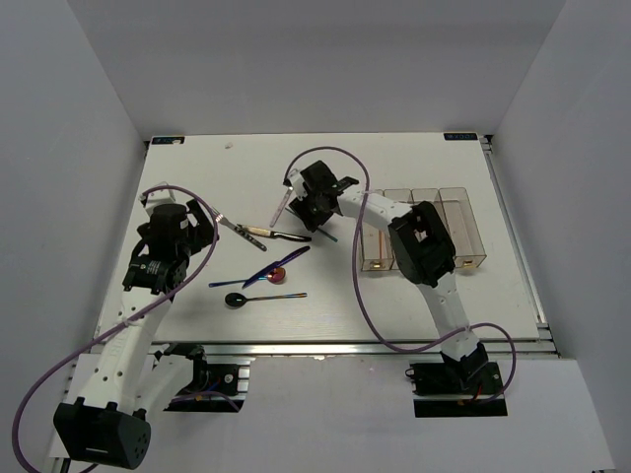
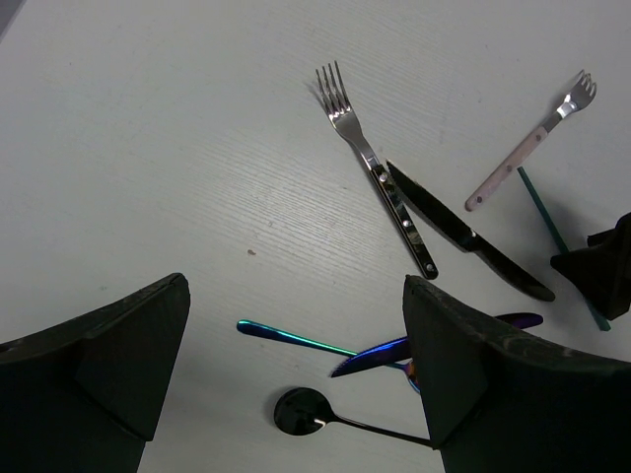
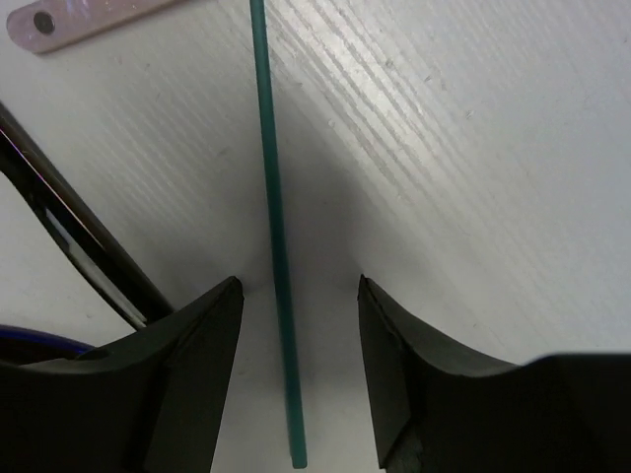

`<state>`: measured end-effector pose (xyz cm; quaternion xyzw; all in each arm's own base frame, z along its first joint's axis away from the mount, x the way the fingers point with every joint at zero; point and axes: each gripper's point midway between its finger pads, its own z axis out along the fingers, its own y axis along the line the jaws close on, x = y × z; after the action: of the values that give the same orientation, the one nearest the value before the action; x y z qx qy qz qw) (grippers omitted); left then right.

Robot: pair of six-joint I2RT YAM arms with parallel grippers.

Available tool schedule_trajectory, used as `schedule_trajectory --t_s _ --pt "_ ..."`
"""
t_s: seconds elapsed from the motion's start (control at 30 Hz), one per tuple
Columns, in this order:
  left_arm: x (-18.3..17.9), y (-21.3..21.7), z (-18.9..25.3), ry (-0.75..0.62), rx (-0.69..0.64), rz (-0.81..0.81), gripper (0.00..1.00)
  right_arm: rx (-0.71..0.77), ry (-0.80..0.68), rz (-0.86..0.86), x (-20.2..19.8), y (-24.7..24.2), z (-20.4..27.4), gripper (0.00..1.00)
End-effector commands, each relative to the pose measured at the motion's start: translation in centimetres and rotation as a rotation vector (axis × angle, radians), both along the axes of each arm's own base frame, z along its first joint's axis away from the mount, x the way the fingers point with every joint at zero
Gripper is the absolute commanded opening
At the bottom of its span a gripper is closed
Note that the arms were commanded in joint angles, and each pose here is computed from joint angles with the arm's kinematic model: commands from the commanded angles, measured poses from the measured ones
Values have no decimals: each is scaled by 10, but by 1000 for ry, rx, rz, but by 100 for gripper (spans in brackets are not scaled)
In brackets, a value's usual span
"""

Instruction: Sort the eating utensils into containers

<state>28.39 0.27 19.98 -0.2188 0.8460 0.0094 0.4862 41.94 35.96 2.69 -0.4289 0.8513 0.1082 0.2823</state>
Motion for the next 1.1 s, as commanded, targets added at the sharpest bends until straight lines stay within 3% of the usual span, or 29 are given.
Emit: schedule_trajectory --t_s 0.0,0.2,0.47,0.63,0.67,0.93,1.07 --pt "-1 -2 6 -25 -10 -11 98 14 -26 2 1 -5 17 55" --pt "0 -2 7 -29 -12 -11 98 35 -13 19 -18 -18 19 53" --pt "-1 -2 5 -23 -10 -13 98 -39 49 32 -17 -21 -10 42" --pt "0 -2 6 -25 -10 -11 98 -45 52 35 -16 -20 -8 14" --pt "-1 -2 5 -23 -10 -11 98 -39 45 39 -16 -20 -3 0" --pt "0 -3 5 -22 -14 -20 98 164 -22 49 -26 -12 60 0" --pt "0 -4 4 -21 -14 -21 98 329 -111 -55 -17 -21 127 0"
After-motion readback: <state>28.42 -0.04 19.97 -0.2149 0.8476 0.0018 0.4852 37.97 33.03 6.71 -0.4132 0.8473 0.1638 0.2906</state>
